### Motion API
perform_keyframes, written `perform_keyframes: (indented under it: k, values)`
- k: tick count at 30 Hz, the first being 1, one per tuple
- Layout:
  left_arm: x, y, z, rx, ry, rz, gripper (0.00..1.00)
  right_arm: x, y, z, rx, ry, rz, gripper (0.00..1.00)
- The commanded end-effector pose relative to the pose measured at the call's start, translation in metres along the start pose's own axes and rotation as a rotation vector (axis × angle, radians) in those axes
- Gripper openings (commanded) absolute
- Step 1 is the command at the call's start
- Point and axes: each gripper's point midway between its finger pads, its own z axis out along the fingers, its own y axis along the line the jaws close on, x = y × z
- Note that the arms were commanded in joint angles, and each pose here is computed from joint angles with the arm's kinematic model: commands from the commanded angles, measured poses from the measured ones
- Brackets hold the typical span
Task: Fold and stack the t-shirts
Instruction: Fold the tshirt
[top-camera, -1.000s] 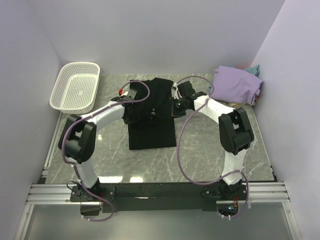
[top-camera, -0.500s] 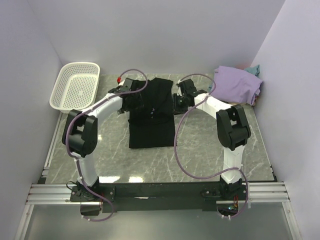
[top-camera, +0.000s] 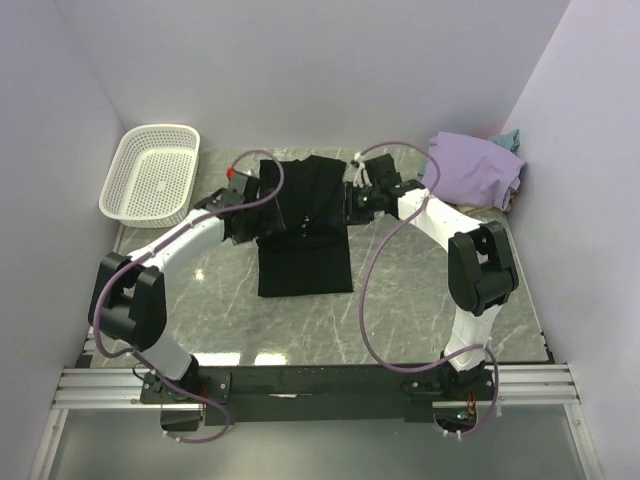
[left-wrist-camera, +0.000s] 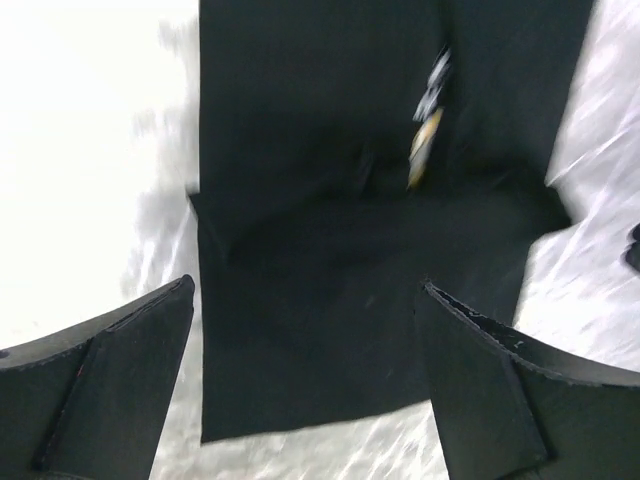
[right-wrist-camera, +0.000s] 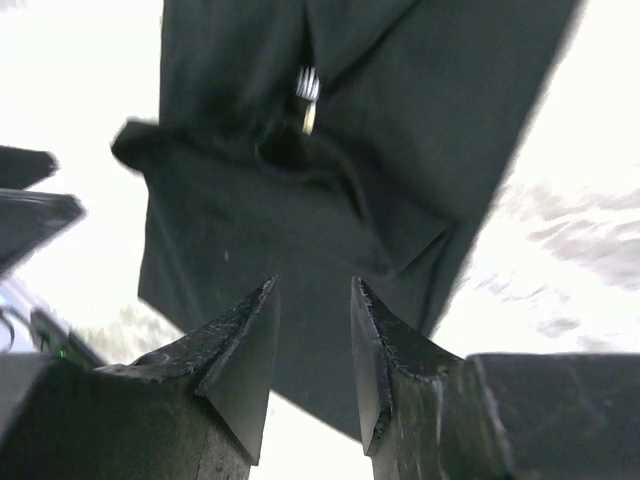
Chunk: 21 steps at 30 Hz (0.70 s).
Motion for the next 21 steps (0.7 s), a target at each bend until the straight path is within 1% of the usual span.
perform_keyframes:
  k: [1, 2, 7, 12, 13, 14, 21]
  values:
    - [0.047, 0.001, 0.007, 0.035, 0.111, 0.002, 0.96, 0.030, 0.015, 0.001, -0.059, 0.070, -0.016, 0.42]
    - [0.057, 0.007, 0.011, 0.021, 0.132, 0.001, 0.96, 0.035, 0.019, 0.002, -0.069, 0.081, -0.017, 0.41]
    - [0.063, 0.012, 0.027, -0.002, 0.145, -0.005, 0.95, 0.050, 0.027, 0.012, -0.073, 0.123, -0.026, 0.41]
    - [0.046, -0.001, 0.040, 0.009, 0.125, 0.009, 0.95, 0.056, 0.025, 0.029, -0.066, 0.156, -0.017, 0.41]
    - [0.044, 0.003, 0.048, -0.025, 0.119, 0.015, 0.95, 0.056, 0.024, 0.030, -0.062, 0.162, -0.014, 0.41]
    - [0.035, -0.002, 0.049, -0.020, 0.107, 0.016, 0.95, 0.053, 0.025, 0.032, -0.062, 0.158, -0.016, 0.41]
    - [0.021, -0.012, 0.066, -0.022, 0.094, 0.040, 0.95, 0.054, 0.022, 0.035, -0.048, 0.173, -0.023, 0.41]
